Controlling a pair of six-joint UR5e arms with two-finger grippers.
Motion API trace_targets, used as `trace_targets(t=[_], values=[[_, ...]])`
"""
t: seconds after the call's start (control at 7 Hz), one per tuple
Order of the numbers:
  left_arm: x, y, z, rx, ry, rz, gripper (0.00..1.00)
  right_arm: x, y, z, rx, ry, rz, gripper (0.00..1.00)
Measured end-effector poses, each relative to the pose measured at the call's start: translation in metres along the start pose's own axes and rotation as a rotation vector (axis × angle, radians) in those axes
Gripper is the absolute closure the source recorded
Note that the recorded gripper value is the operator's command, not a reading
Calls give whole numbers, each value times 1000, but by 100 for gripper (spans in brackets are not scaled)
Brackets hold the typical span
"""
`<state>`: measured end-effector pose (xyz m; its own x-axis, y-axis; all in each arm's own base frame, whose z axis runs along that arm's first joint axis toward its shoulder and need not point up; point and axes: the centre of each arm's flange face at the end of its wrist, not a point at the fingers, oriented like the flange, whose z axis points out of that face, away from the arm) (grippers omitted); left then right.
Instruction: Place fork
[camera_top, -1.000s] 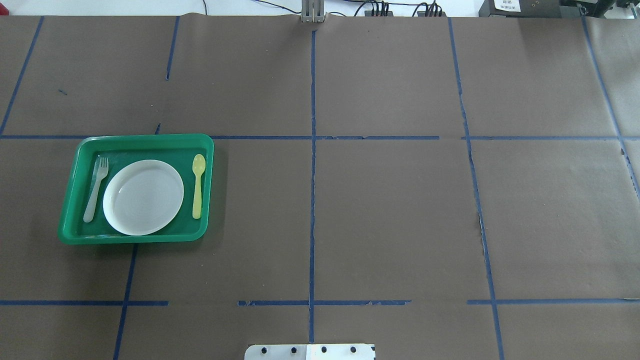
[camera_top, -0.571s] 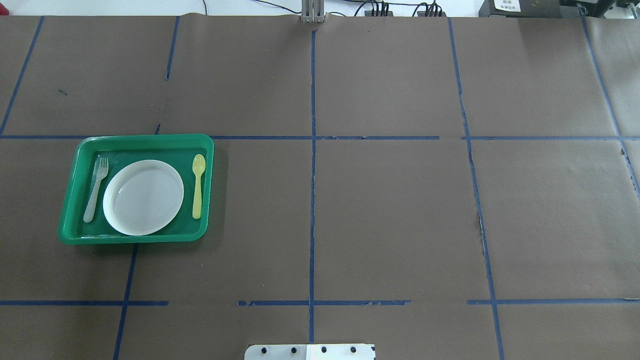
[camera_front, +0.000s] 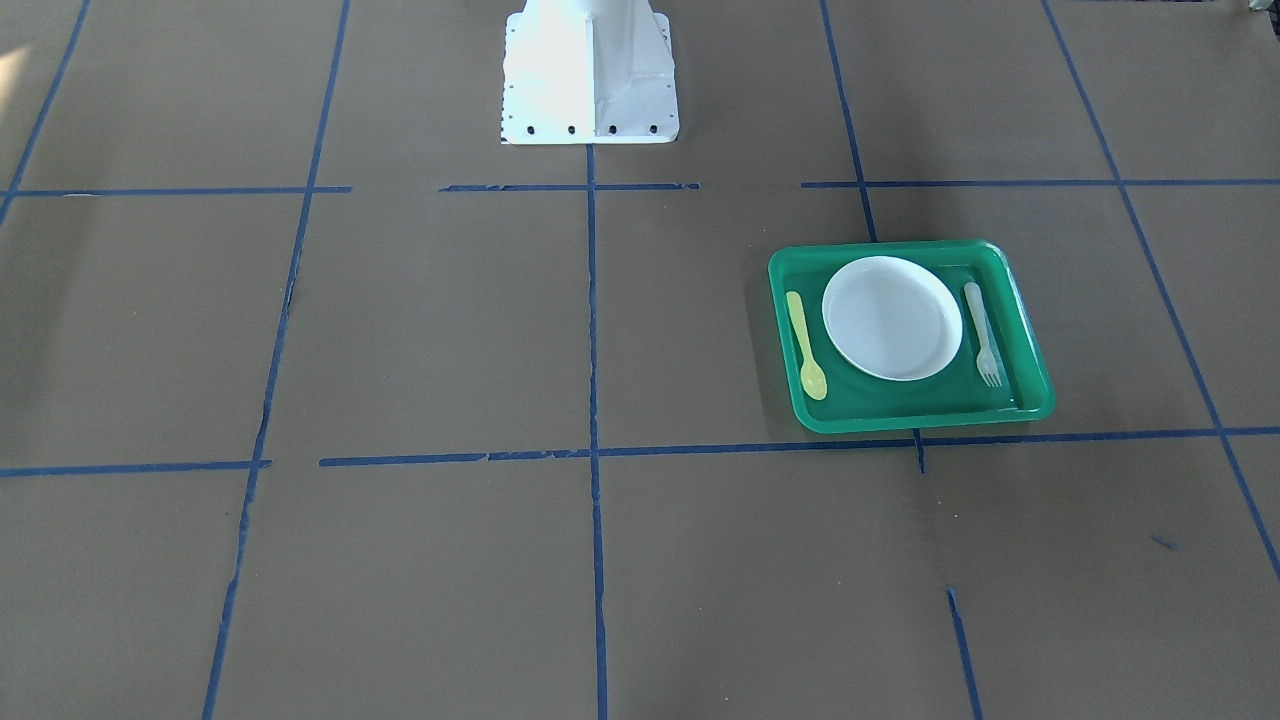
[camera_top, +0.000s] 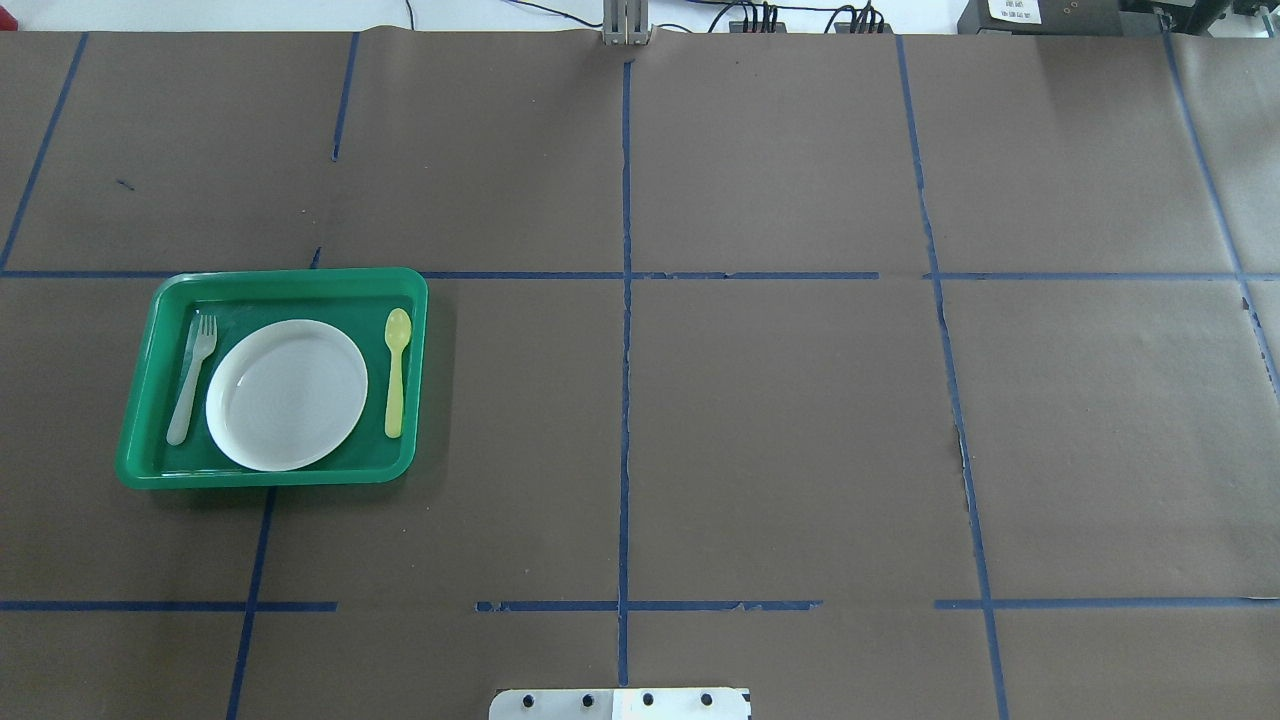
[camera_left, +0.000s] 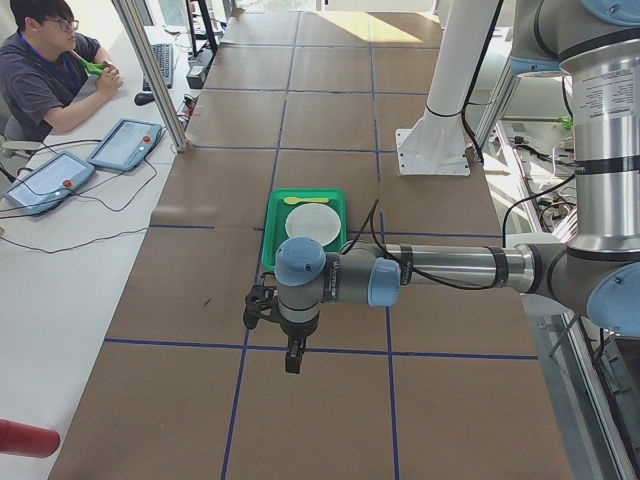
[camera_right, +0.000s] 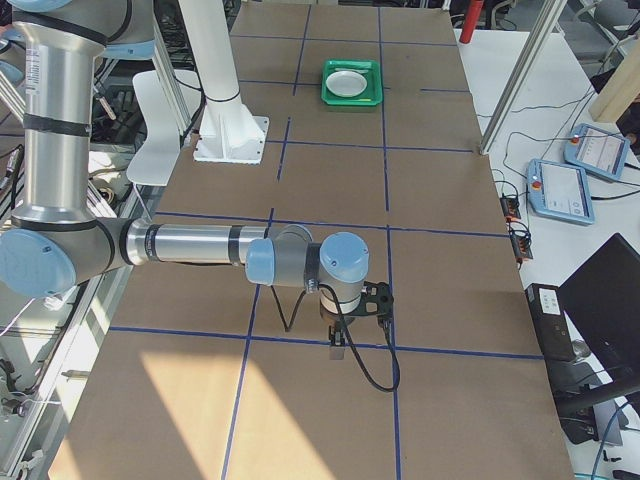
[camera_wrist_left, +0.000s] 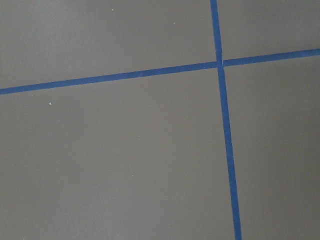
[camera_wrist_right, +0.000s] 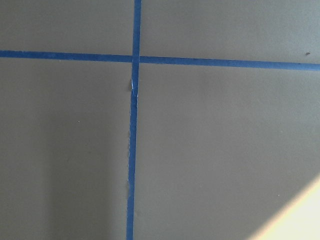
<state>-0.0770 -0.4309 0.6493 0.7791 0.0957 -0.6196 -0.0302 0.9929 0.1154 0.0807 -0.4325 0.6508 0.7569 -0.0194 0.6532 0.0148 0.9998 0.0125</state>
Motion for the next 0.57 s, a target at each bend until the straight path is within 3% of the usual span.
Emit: trace_targets(t=[0.57], values=[[3, -5, -4, 11, 2, 9, 0, 0, 0, 0, 0, 0, 0, 0]])
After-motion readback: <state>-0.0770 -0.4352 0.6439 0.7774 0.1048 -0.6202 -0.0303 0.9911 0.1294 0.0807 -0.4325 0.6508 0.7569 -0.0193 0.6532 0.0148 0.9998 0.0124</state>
